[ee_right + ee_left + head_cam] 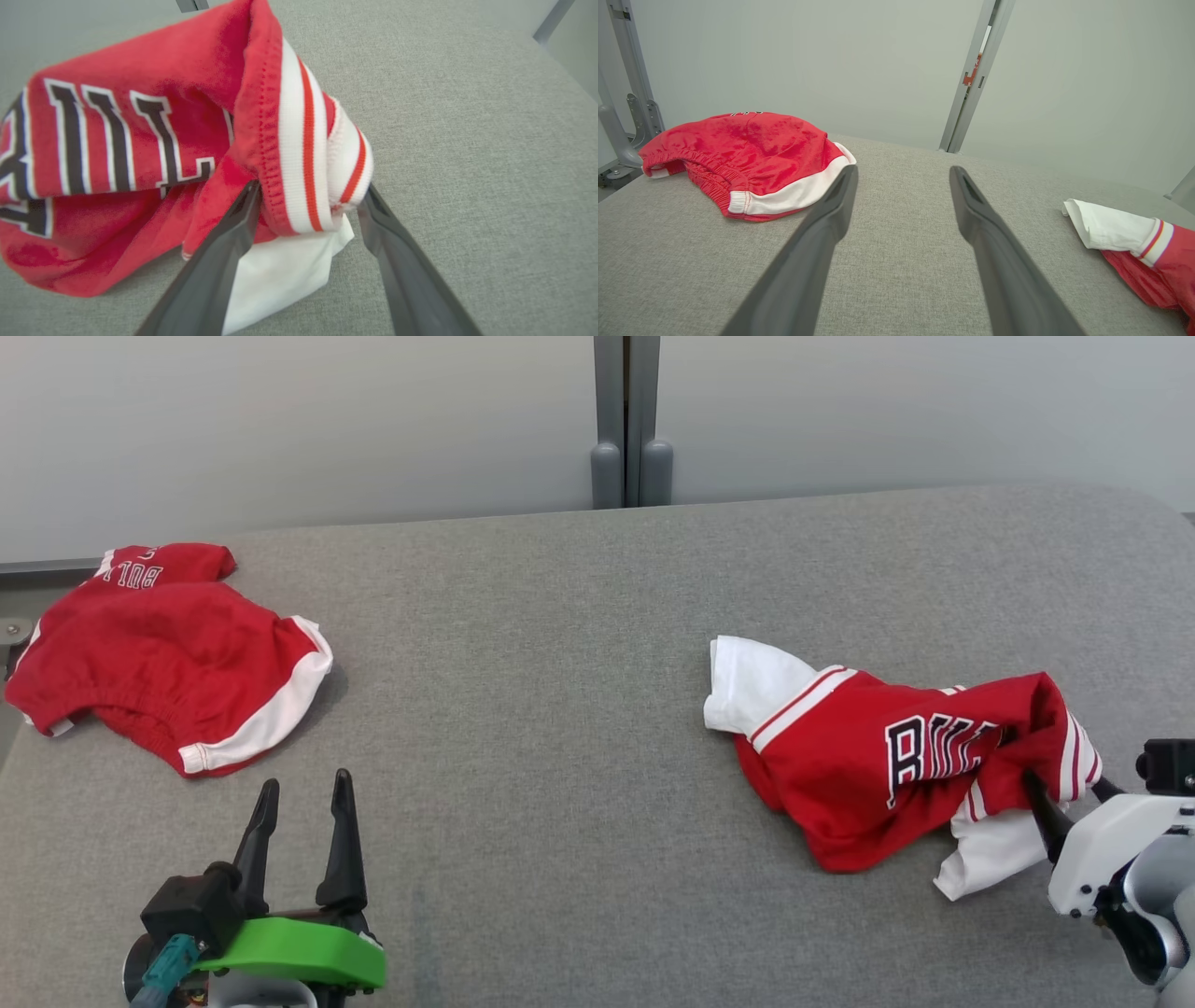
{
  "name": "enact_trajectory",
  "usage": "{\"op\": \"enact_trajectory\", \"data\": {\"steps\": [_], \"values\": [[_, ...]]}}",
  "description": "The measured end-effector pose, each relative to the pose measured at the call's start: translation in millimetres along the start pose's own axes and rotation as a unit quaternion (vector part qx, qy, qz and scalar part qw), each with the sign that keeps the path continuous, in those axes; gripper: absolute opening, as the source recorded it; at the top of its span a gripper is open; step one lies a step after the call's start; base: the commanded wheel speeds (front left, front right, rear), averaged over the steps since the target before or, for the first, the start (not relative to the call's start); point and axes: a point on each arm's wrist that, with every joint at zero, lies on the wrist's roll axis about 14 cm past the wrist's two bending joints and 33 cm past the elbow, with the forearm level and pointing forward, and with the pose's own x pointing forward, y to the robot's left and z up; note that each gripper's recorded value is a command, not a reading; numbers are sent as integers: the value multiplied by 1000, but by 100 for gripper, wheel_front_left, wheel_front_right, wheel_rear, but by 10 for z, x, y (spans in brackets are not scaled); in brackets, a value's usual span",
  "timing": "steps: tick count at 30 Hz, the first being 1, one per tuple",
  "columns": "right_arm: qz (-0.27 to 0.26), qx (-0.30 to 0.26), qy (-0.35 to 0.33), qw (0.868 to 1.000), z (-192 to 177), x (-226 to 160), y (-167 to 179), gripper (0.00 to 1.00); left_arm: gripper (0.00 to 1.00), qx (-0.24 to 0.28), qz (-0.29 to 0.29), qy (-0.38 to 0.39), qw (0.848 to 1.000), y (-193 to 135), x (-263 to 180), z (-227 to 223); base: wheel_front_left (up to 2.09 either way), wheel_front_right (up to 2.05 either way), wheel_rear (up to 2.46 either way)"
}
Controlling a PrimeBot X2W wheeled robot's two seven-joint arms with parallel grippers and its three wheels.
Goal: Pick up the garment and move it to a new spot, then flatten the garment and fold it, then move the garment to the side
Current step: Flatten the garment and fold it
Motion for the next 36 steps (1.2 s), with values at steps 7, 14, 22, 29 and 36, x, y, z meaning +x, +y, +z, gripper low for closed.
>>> {"op": "enact_trajectory", "data": {"steps": [7,14,22,29,36], "values": [[-24,-26,-44,998,393,-132,-183,100,100,0,4,-1,1000,26,-36,8,0,0,0],[-20,-45,-109,993,700,-274,-9,100,100,-1,5,-2,1000,30,-55,15,0,0,0],[52,-53,-145,987,755,-295,583,100,100,-2,1,2,1000,2,-42,-11,0,0,0],[127,-59,-58,988,434,-166,1088,100,100,-4,3,2,1000,1,-40,-14,0,0,0],[128,-49,51,989,52,24,1179,100,100,-11,18,0,1000,79,-81,1,0,0,0]]}}
